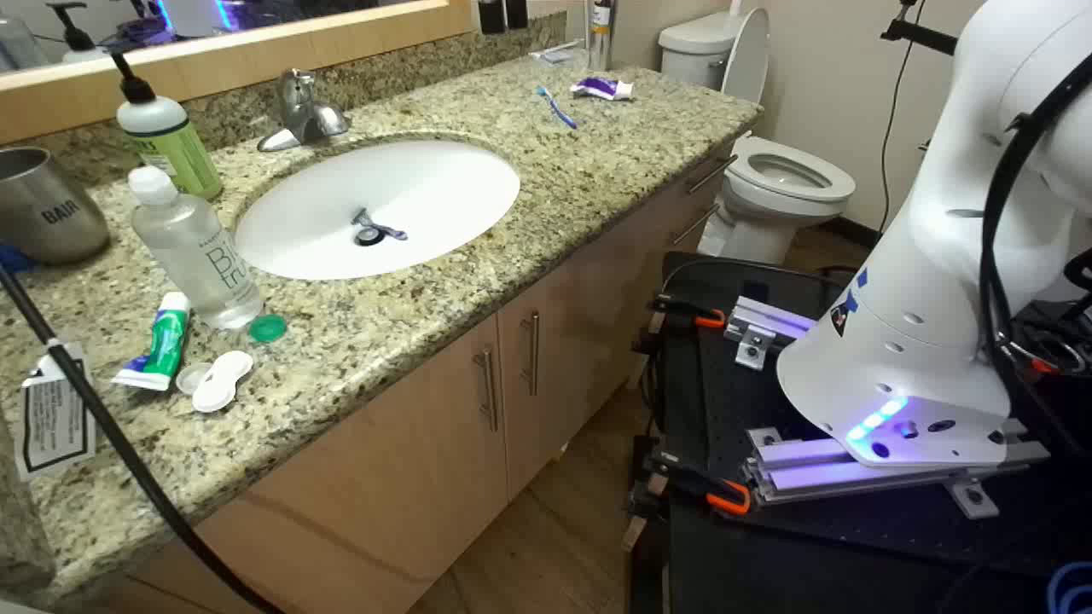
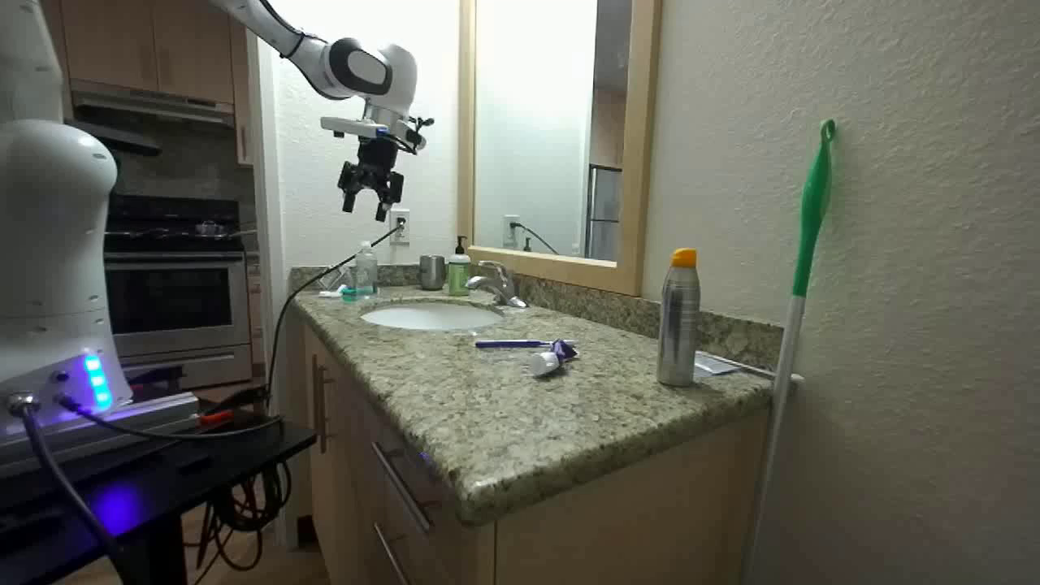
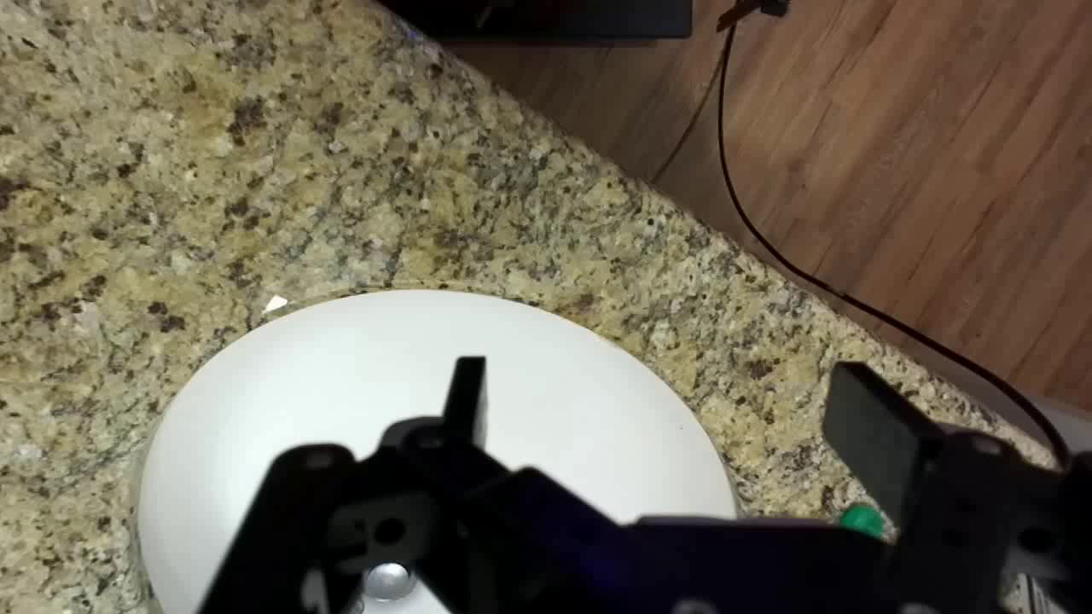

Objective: Move the purple toothpaste to the left side of the counter

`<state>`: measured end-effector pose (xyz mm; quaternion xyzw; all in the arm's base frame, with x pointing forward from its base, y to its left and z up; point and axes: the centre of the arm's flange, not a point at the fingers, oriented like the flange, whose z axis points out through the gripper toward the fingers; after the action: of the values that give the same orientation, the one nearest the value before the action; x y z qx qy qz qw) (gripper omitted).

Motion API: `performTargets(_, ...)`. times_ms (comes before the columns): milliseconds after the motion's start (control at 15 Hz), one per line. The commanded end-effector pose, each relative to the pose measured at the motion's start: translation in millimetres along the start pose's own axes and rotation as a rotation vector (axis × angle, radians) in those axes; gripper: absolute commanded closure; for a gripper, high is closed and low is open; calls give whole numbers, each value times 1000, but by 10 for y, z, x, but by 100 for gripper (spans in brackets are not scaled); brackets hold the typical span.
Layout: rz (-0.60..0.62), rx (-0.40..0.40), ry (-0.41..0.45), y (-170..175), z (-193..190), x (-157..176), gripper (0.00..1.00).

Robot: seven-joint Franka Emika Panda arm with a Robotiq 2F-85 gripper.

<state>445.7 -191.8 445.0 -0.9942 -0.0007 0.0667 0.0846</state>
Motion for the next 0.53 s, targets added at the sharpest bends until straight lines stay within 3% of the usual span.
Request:
performTargets(0, 0, 0, 0, 0, 0, 0, 0)
performTargets(200, 152, 21, 131, 624, -183, 415, 0)
performTargets(467, 358, 92, 258, 1573, -463, 398, 0)
